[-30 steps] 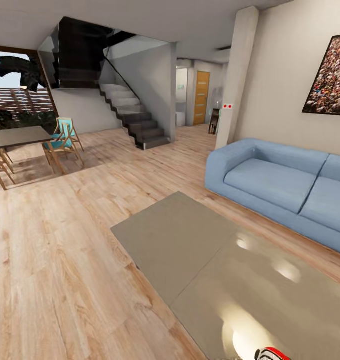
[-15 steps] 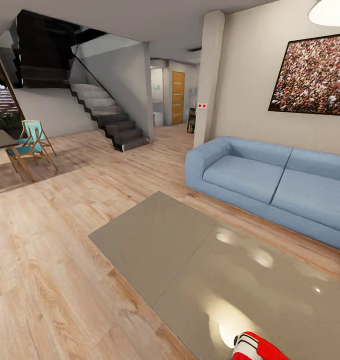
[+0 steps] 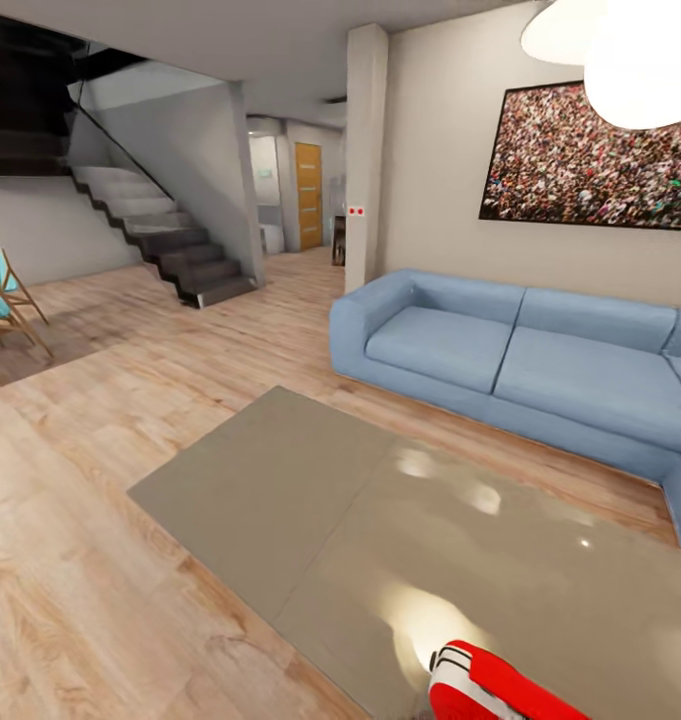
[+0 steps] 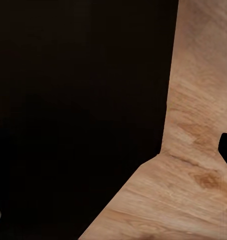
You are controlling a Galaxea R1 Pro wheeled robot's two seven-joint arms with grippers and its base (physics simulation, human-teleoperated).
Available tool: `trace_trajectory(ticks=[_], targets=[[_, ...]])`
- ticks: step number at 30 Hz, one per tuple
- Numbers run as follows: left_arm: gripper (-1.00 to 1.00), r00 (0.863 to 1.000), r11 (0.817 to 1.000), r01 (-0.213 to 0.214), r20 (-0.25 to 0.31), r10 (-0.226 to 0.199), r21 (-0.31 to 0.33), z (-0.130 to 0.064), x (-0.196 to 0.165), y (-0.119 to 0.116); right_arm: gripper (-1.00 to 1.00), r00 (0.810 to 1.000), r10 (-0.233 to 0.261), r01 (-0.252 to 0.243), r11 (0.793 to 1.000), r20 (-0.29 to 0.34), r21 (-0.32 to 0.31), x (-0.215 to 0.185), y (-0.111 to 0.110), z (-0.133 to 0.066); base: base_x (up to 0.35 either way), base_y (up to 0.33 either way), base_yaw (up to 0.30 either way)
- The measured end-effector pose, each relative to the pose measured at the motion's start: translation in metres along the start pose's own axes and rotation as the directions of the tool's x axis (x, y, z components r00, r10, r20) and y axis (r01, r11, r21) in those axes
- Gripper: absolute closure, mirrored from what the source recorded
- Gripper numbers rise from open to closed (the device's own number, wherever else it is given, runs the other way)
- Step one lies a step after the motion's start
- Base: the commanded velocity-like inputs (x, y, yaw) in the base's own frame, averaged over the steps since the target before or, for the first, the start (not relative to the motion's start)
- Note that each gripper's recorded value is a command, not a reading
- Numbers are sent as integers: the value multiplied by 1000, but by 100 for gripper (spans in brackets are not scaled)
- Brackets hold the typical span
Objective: Turn on the radio receiver that's on the table in the living room.
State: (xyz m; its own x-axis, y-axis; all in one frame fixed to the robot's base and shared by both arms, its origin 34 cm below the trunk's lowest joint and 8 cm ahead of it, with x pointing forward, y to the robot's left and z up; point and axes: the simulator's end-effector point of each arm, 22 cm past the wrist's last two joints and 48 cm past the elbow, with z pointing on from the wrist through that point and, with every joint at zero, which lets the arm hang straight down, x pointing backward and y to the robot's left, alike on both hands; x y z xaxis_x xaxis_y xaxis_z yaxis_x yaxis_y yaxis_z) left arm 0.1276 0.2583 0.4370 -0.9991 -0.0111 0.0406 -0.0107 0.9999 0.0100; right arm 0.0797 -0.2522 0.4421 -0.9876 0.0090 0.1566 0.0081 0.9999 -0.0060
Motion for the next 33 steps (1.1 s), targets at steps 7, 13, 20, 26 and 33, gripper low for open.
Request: trace_trajectory(ticks=[7,13,20,26,33], targets=[[-100,1000,1000,0,0,0,0,0,0,0,-100,1000,0,0,1000,0,0,0,0,0,0,0,-284],[-100,1000,1000,0,0,0,0,0,0,0,-100,1000,-1,1,1000,0,0,0,0,0,0,0,-284],[-100,1000,1000,0,0,0,0,0,0,0,-100,1000,-1,1,1000,0,0,0,0,0,0,0,-284],[-100,1000,1000,0,0,0,0,0,0,0,-100,1000,-1,1,1000,0,0,0,0,0,0,0,-284],[-100,1000,1000,1,0,-1,1,0,0,-1,-100,1000,-1,1,1000,0,0,0,0,0,0,0,-284]])
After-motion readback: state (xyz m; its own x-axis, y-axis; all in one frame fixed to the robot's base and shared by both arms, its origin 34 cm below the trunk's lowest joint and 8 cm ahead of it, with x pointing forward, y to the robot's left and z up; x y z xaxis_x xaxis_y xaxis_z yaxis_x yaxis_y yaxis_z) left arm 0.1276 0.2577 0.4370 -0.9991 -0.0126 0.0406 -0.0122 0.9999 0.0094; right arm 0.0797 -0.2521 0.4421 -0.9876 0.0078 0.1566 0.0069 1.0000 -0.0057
